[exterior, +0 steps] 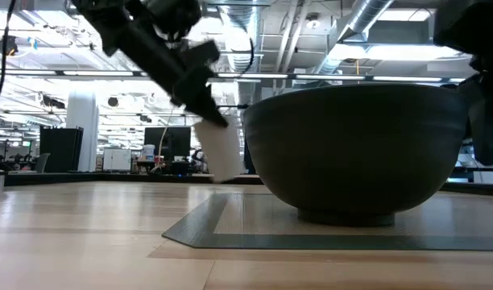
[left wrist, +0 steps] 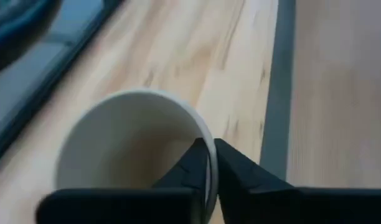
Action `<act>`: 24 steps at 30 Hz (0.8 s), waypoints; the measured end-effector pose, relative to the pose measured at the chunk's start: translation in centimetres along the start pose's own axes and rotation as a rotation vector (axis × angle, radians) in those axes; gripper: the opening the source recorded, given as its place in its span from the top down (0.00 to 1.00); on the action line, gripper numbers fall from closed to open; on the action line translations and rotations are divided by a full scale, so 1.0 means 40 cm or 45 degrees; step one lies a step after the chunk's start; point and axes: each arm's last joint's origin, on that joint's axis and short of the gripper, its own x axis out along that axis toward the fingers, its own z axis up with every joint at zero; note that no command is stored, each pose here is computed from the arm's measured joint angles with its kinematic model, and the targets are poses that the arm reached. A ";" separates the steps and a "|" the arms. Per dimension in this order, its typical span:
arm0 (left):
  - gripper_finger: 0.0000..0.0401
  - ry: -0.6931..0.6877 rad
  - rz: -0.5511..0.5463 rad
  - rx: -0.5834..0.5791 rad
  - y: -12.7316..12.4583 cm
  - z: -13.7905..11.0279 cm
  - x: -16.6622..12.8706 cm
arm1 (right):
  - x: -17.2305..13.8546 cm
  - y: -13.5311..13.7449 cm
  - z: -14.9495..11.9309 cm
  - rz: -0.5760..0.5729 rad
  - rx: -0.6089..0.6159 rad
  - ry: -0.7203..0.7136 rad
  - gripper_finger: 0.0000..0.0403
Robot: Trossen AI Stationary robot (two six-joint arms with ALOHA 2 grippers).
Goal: Pick & Place Utensil
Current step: Put the gray cup to the top right of the black bowl on the gray mat
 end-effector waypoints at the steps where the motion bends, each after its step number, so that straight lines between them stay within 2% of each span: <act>1: 0.96 -0.035 -0.018 0.001 -0.004 0.015 -0.012 | -0.003 0.003 0.006 0.002 0.000 -0.002 0.78; 8: 0.97 -0.317 -0.173 0.030 -0.055 0.144 -0.119 | -0.057 0.034 0.079 0.002 -0.019 -0.002 0.78; 13: 0.97 -0.444 -0.277 0.043 -0.103 0.221 -0.167 | -0.147 0.045 0.126 -0.039 -0.022 0.124 0.79; 16: 0.97 -0.472 -0.322 0.044 -0.123 0.261 -0.158 | -0.225 0.052 0.152 -0.079 -0.055 0.129 0.81; 19: 0.96 -0.499 -0.385 0.037 -0.133 0.313 -0.128 | -0.305 0.050 0.161 -0.141 -0.082 0.035 0.82; 21: 0.96 -0.524 -0.437 0.060 -0.137 0.351 -0.096 | -0.348 0.042 0.146 -0.176 -0.071 -0.010 0.82; 24: 0.96 -0.542 -0.430 0.125 -0.136 0.397 -0.030 | -0.391 0.025 0.107 -0.202 -0.005 -0.068 0.82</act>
